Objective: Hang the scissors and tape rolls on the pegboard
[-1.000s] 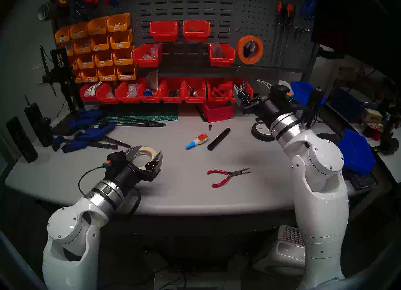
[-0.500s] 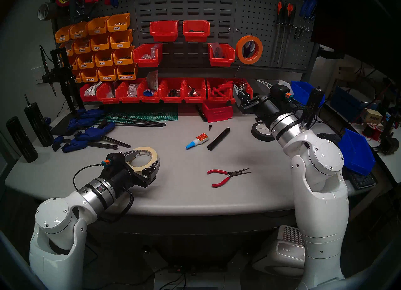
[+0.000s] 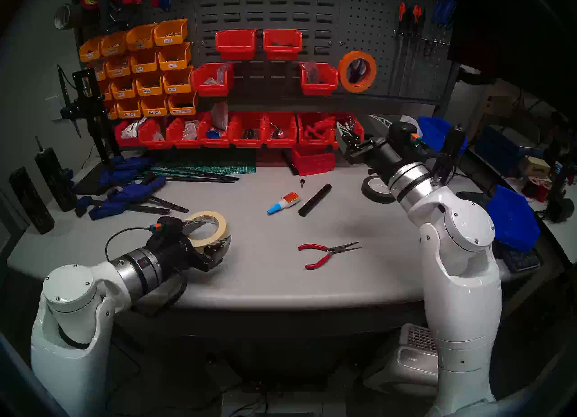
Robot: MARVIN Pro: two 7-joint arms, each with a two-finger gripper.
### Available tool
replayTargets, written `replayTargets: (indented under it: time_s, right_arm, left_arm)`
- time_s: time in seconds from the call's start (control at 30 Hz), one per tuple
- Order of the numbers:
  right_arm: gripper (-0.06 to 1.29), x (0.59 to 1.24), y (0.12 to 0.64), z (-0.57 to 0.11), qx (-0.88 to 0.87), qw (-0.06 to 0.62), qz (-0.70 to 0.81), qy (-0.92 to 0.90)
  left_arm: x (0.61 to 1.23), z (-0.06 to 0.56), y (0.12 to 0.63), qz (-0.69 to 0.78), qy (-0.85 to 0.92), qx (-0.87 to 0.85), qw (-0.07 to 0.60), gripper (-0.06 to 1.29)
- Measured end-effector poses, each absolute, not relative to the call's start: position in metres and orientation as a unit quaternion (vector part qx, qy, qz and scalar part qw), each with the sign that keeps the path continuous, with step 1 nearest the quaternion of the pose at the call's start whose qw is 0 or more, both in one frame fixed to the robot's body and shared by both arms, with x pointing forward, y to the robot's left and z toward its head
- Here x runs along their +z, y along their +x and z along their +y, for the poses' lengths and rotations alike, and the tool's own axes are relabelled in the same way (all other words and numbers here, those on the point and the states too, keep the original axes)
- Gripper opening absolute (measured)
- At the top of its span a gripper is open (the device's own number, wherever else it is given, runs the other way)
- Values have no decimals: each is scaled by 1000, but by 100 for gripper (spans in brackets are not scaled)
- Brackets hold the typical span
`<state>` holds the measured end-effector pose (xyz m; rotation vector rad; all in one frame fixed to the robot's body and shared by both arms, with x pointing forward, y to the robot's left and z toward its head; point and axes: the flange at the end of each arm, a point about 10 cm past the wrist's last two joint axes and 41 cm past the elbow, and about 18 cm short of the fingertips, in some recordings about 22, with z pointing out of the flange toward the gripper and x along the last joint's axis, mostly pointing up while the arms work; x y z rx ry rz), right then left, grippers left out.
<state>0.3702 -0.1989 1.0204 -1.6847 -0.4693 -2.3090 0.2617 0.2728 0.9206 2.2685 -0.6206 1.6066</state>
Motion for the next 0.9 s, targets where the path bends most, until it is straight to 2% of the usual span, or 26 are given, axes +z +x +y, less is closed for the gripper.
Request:
replayTargets:
  time_s: [0.9]
  right_arm:
    - [122, 1020, 370, -199, -791, 123, -161, -577]
  left_arm:
    - [940, 281, 296, -267, 826, 472, 155, 123]
